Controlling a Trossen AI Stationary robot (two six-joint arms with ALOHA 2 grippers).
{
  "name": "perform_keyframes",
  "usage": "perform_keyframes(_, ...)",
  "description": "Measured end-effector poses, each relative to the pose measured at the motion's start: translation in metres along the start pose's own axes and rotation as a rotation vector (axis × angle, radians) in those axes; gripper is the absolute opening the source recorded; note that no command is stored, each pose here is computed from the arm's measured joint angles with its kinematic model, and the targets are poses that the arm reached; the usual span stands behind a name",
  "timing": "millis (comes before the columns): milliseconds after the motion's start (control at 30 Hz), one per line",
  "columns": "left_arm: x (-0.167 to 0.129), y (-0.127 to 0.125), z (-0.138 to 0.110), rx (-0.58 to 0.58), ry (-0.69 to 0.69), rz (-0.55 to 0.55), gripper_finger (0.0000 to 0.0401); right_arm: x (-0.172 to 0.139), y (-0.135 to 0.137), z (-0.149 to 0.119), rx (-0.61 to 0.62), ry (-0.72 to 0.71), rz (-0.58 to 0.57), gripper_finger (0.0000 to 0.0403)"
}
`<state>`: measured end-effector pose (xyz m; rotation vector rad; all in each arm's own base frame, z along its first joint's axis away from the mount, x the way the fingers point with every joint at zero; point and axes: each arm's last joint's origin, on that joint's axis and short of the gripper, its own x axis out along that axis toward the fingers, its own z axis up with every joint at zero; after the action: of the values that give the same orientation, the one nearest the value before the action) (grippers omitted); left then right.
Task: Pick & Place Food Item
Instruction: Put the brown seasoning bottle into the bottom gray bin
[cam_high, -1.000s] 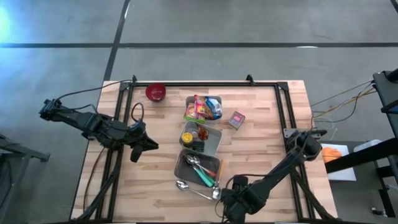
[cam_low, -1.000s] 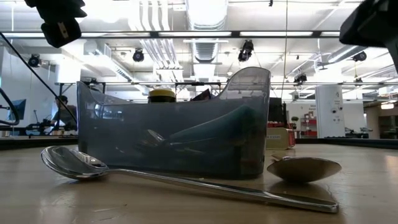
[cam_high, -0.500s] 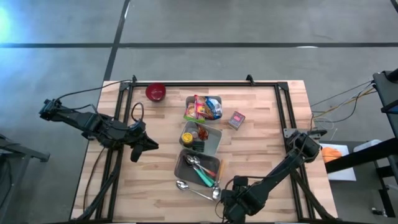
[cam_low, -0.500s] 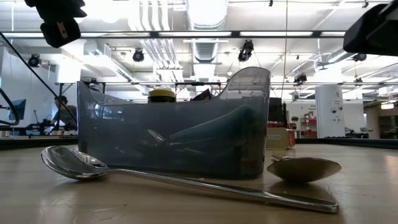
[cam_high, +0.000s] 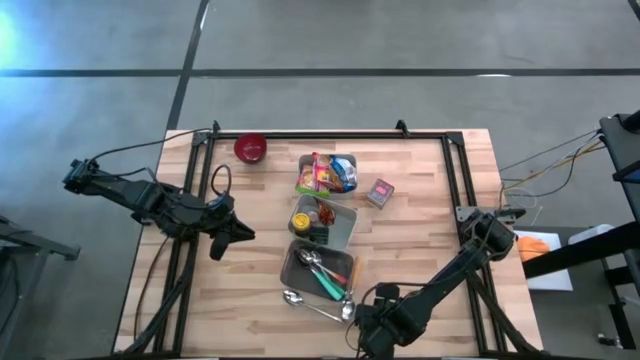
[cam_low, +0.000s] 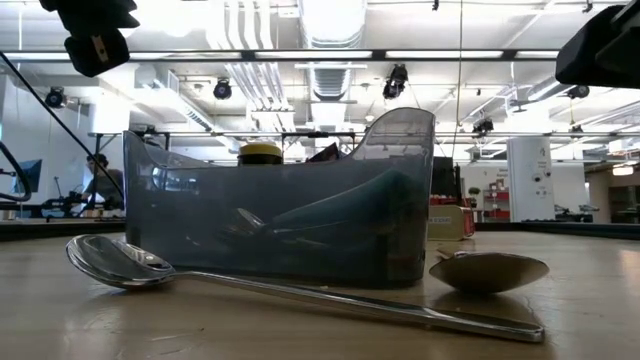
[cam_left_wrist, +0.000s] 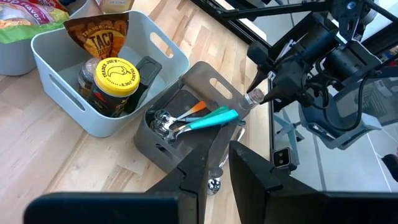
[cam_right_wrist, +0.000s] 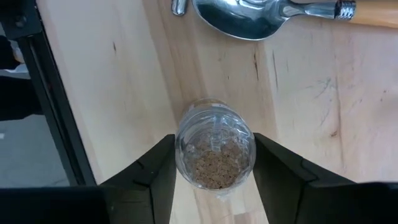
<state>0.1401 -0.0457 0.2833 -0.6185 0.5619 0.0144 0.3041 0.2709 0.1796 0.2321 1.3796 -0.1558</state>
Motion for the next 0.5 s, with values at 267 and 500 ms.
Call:
perform_keyframes(267, 0.0, 0.0, 0.0, 0.0, 0.0, 0.0, 0.0067, -0.032, -0.01, 0.002, 0.026, -0.062, -0.012, 0.0168)
perform_keyframes(500, 0.0, -0.001, 0.001, 0.002, -0.007, -0.007, 0.0067, -0.084, -0.041, 0.01, 0.107, -0.191, -0.058, 0.0168)
